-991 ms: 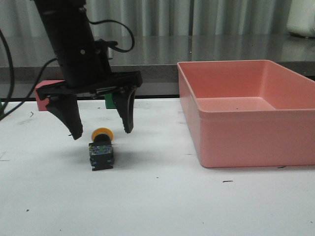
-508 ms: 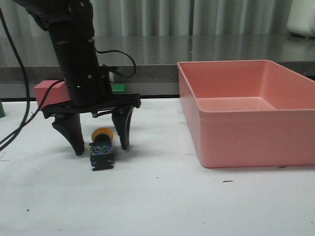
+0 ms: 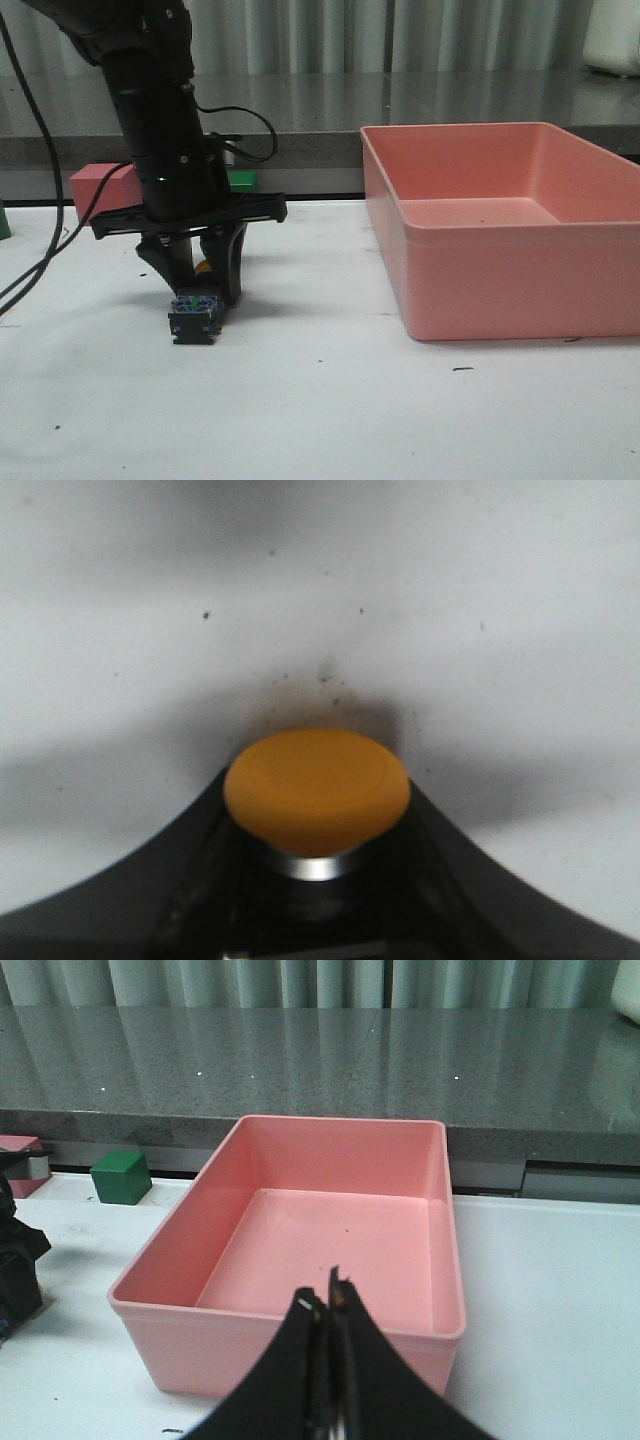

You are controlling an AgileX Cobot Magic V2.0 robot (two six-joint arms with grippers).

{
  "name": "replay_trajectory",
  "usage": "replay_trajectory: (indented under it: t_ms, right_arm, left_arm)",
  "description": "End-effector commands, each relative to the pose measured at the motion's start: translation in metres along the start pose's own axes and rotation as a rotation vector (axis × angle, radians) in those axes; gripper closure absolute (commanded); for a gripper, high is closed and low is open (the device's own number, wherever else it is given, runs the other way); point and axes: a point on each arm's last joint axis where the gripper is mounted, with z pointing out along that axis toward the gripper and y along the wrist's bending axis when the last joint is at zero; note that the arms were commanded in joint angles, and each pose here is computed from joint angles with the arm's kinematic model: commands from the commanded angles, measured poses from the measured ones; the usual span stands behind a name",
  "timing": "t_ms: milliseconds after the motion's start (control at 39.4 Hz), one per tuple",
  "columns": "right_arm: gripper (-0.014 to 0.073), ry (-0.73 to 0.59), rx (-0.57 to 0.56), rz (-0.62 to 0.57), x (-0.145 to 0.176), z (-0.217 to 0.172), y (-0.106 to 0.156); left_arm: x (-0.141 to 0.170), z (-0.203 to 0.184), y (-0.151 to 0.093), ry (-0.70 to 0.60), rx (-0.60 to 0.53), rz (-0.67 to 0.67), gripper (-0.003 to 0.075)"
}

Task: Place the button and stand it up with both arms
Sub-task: 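Lift the button with the left gripper and rotate it cap-up, then lower the button upright onto the table and open the left gripper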

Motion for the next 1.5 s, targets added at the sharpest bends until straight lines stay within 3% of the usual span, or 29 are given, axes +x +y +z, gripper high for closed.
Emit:
replay_trajectory:
  t_ms: [0,280,534,737,1017,1169,1398,1474]
  right_arm:
    - [0.0656,-0.104,0.008,-0.018,-0.016,-0.002,0.000]
    - [0.0656,-0.104,0.008,-0.018,-0.016,-0.002,0.000]
    - [0.0656,-0.104,0.008,-0.018,-0.016,-0.002,0.000]
    - [0.0656,-0.104,0.008,-0.018,-0.016,-0.002,0.000]
    - [0.0656,-0.104,0.008,-0.018,-0.016,-0.002,0.000]
    - [0.0656,-0.104,0.008,-0.018,-0.016,-0.002,0.000]
    - [0.0656,-0.104,0.008,-0.018,-0.016,-0.002,0.000]
    - [0.0656,-0.104,0.008,-0.018,-0.016,-0.002,0.000]
  left_arm:
    - [-0.002,-0.051,-0.014,-0.167,0.030,0.056,0.0533]
    - [0.033,-0.118,-0.022,-0.619,0.049,0.206,0.0533]
    - [0.110,-0.143,0.005,-1.032,0.136,0.315,0.0533]
    - [0.187,-0.149,0.030,-1.438,0.295,0.385,0.0533]
    - [0.187,-0.126,0.042,-1.509,0.311,0.349,0.0533]
    - [0.171,-0.095,0.040,-1.489,0.214,0.460,0.0533]
    - [0.148,-0.048,0.047,-1.594,0.223,0.339,0.0531]
    - [0.143,-0.029,0.050,-1.551,0.199,0.316,0.0531]
